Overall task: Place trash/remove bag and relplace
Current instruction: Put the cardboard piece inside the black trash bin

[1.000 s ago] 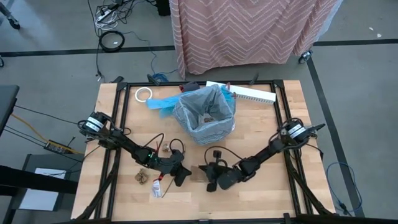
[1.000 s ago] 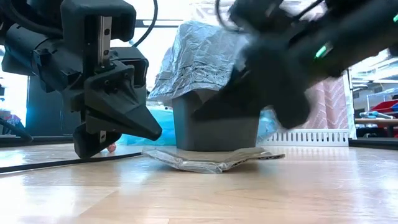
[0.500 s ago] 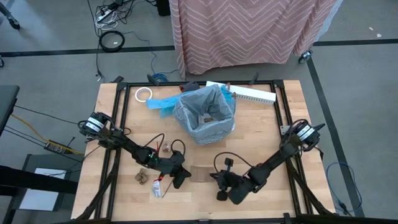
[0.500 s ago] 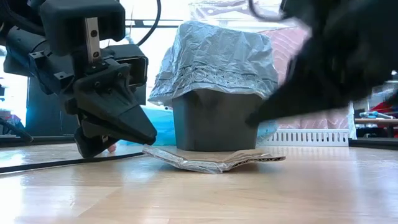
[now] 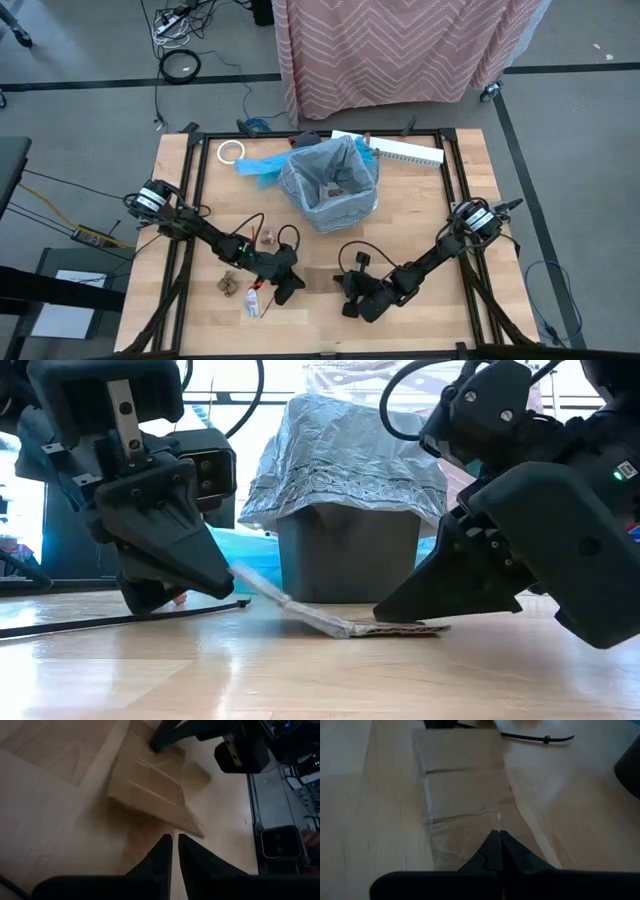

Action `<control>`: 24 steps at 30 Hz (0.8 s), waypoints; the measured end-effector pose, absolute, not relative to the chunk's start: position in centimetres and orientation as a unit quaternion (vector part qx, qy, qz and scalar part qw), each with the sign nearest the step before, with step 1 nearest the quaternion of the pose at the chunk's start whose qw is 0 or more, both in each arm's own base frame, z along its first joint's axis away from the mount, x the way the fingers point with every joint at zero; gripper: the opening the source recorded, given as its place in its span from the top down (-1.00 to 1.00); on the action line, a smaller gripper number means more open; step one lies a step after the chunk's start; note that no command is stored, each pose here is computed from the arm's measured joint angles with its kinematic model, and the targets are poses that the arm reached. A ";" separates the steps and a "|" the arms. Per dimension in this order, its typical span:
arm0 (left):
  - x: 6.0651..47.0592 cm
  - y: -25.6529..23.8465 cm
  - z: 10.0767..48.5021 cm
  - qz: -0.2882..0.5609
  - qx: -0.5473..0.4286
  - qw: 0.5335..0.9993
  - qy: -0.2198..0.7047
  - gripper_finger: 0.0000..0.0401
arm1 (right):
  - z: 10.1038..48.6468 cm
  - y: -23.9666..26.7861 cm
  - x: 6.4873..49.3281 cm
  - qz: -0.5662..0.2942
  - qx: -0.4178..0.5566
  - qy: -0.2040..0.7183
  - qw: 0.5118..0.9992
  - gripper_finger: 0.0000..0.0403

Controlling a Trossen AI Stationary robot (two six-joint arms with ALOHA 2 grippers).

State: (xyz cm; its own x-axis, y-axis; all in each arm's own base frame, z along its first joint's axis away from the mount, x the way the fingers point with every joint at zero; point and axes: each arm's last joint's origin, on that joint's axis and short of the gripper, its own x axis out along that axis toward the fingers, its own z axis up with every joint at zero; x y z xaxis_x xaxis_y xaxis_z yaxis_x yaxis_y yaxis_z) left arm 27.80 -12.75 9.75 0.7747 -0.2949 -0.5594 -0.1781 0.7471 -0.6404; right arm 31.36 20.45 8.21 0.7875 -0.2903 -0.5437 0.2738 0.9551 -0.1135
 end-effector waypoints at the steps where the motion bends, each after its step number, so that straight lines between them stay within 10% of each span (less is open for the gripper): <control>1: 27.8 -12.8 9.8 -0.033 -0.355 0.874 0.332 0.79 | 8.2 20.5 31.4 -0.147 -0.014 0.288 0.946 1.00; 24: 28.8 -13.1 11.8 -0.019 -0.548 0.809 0.213 0.04 | 8.2 20.4 31.6 -0.137 -0.016 0.287 0.948 1.00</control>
